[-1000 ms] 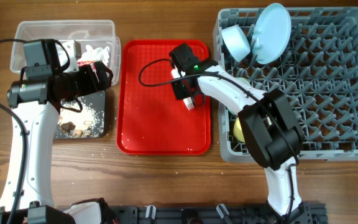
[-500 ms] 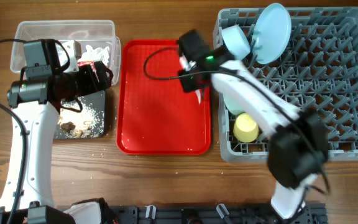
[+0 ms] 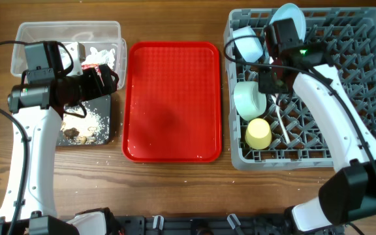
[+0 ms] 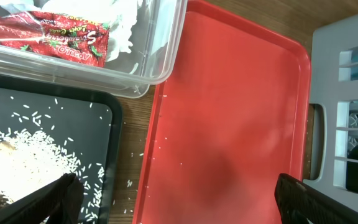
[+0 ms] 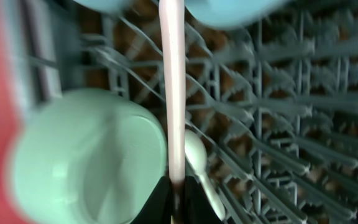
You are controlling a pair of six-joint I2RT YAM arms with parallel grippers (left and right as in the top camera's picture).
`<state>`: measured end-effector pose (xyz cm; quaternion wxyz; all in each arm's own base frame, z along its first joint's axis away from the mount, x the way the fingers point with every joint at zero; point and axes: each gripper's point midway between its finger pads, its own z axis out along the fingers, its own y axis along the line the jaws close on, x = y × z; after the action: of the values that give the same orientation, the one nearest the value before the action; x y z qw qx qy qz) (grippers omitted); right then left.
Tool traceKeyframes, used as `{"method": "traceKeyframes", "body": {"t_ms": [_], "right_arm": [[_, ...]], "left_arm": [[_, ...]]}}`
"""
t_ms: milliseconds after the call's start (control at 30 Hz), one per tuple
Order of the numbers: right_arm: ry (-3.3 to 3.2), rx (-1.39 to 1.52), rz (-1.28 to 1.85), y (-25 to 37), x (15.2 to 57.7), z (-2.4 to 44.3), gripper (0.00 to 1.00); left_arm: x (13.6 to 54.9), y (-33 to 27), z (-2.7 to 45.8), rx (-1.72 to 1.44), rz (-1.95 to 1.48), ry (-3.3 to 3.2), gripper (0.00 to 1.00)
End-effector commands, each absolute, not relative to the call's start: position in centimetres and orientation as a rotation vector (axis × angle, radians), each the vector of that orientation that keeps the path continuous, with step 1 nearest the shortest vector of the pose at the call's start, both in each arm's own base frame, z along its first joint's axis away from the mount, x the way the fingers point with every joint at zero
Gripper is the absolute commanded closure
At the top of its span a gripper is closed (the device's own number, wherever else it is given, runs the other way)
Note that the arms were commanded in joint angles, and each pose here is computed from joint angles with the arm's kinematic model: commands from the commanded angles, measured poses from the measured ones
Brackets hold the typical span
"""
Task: Sort waste into correct bins and load items into the dishwasher rack
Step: 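Carry the fork into the rack and release it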
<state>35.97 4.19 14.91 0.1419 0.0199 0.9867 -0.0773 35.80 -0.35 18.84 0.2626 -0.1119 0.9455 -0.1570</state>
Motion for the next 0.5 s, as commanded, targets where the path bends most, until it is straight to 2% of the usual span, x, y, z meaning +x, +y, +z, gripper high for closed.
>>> {"method": "traceKeyframes", "body": {"t_ms": [0,33,67,100,133,300,367,467], "right_arm": [[2.884,0.158,-0.327,1.9,35.0,12.6,0.94],[2.897,0.162,-0.334,1.7,34.7,12.3,0.80],[2.904,0.163,-0.339,1.6,34.5,12.1,0.50],[2.905,0.163,-0.339,1.6,34.5,12.0,0.37],[2.905,0.163,-0.339,1.6,34.5,12.0,0.30],[2.901,0.172,-0.305,2.0,34.2,13.3,0.29],[2.867,0.157,-0.225,2.8,34.3,15.8,0.30],[2.738,0.079,-0.003,4.9,33.8,23.1,0.33]], "left_arm": [[36.1,-0.1,19.6,-0.295,-0.415,2.535,0.00],[36.1,-0.1,19.6,-0.295,-0.415,2.535,0.00],[36.1,-0.1,19.6,-0.295,-0.415,2.535,0.00],[36.1,-0.1,19.6,-0.295,-0.415,2.535,0.00],[36.1,-0.1,19.6,-0.295,-0.415,2.535,0.00],[36.1,-0.1,19.6,-0.295,-0.415,2.535,0.00],[36.1,-0.1,19.6,-0.295,-0.415,2.535,0.00],[36.1,-0.1,19.6,-0.295,-0.415,2.535,0.00]]}}
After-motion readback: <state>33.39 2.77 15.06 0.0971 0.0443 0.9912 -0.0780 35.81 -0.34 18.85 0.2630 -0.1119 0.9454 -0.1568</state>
